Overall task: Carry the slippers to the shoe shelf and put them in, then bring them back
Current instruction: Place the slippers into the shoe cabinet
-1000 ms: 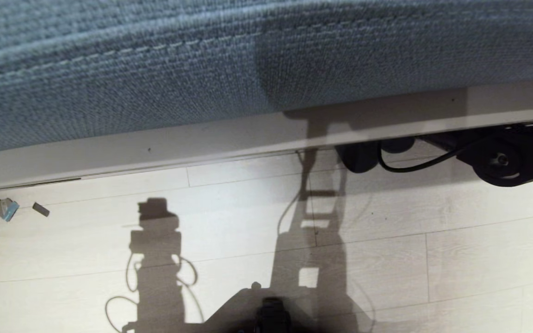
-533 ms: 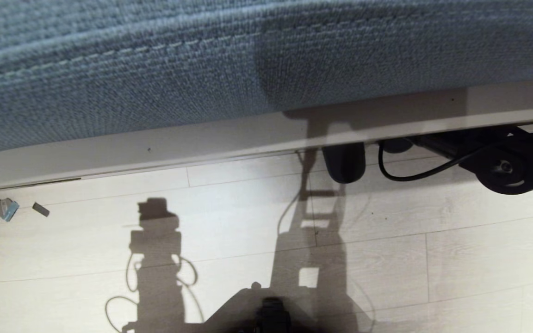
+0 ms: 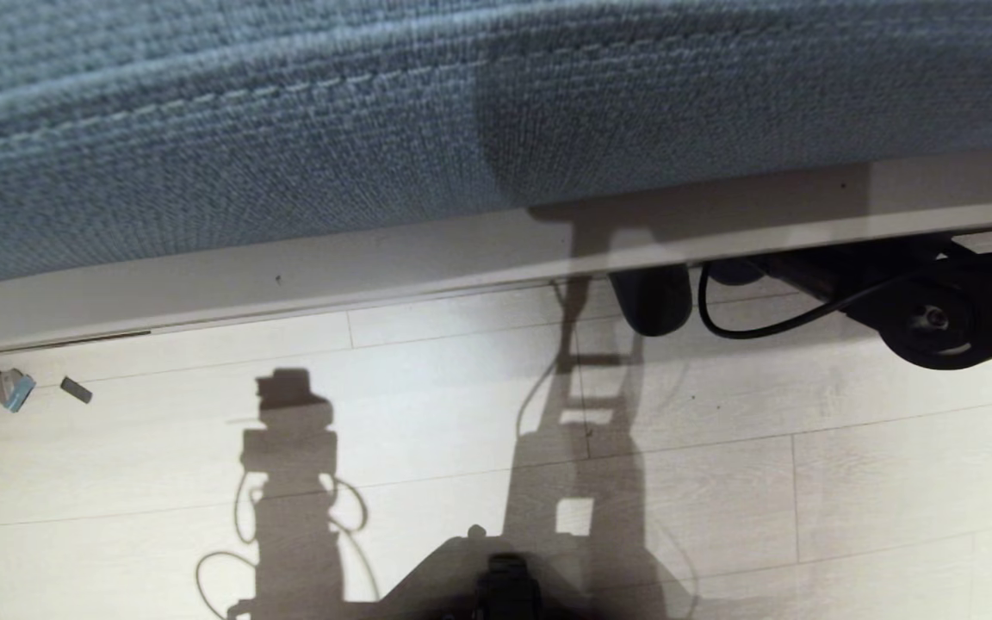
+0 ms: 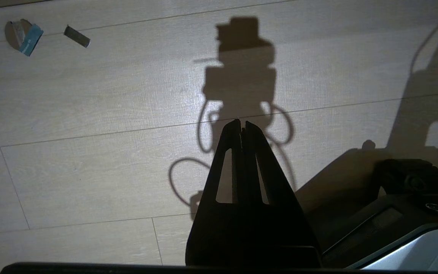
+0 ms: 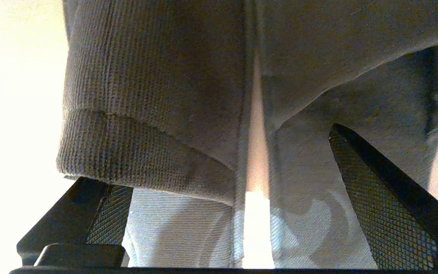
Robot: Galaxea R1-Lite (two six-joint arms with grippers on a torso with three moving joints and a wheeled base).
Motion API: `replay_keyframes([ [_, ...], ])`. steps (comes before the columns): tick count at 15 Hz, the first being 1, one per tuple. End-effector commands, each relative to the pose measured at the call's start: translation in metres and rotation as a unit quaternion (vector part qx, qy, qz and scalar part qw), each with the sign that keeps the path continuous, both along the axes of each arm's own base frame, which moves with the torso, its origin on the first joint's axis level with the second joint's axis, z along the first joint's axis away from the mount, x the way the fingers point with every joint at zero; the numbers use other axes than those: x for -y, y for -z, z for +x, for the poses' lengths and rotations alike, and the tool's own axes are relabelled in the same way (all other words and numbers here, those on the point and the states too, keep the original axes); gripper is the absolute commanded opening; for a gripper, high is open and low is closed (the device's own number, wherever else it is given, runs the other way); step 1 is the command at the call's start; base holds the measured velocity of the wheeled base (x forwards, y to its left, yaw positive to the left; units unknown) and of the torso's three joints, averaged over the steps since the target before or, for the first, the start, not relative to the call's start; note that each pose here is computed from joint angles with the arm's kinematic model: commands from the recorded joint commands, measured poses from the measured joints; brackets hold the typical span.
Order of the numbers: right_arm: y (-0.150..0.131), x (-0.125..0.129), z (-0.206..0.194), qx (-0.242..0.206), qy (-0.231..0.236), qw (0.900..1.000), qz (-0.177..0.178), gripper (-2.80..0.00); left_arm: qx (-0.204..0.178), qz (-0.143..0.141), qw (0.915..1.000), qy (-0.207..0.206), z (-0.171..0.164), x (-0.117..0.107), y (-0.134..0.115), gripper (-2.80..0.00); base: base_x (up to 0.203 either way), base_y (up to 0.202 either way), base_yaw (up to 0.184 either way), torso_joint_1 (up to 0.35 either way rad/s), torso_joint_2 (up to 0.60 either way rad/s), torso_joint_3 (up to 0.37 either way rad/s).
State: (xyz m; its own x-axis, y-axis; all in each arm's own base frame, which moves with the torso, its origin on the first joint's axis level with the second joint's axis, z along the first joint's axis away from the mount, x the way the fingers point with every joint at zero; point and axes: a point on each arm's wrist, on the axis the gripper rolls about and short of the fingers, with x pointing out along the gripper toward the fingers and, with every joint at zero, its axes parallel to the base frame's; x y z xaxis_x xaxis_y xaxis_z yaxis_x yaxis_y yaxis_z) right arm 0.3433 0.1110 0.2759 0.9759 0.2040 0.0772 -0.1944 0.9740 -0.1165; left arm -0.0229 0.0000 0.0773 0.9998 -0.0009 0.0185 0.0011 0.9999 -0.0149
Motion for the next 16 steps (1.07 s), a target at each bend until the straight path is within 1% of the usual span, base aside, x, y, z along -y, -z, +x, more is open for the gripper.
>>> replay_keyframes([
  [1, 0.003, -0.002, -0.004, -0.007, -0.003, 1.0, -0.004, 0.0, -0.003, 0.0, 1.0, 0.0, 0.001, 0.0, 0.002, -2.8, 0.0, 0.0, 0.0, 0.0, 0.0, 0.0],
  [4, 0.011, -0.002, -0.009, -0.04, -0.006, 0.999, -0.015, 0.0, -0.003, 0.0, 1.0, 0.0, 0.001, 0.0, 0.002, -2.8, 0.0, 0.0, 0.0, 0.0, 0.0, 0.0],
  [10, 0.023, -0.002, -0.008, -0.056, -0.004, 0.998, -0.032, 0.0, -0.003, 0.0, 1.0, 0.0, 0.001, 0.0, 0.002, -2.8, 0.0, 0.0, 0.0, 0.0, 0.0, 0.0],
  [11, 0.022, -0.001, -0.009, -0.054, -0.003, 0.998, -0.036, 0.0, -0.003, 0.0, 1.0, 0.0, 0.001, 0.0, 0.002, -2.8, 0.0, 0.0, 0.0, 0.0, 0.0, 0.0],
  [14, 0.016, 0.0, -0.01, -0.043, 0.003, 0.999, -0.031, 0.0, -0.003, 0.0, 1.0, 0.0, 0.001, 0.0, 0.002, -2.8, 0.0, 0.0, 0.0, 0.0, 0.0, 0.0],
  [15, 0.014, -0.001, -0.008, -0.035, 0.012, 0.999, -0.028, 0.0, -0.003, 0.0, 1.0, 0.0, 0.001, 0.0, 0.002, -2.8, 0.0, 0.0, 0.0, 0.0, 0.0, 0.0],
  [16, 0.01, -0.002, -0.003, -0.015, 0.027, 0.999, -0.02, 0.0, -0.003, 0.0, 1.0, 0.0, 0.001, 0.0, 0.002, -2.8, 0.0, 0.0, 0.0, 0.0, 0.0, 0.0],
])
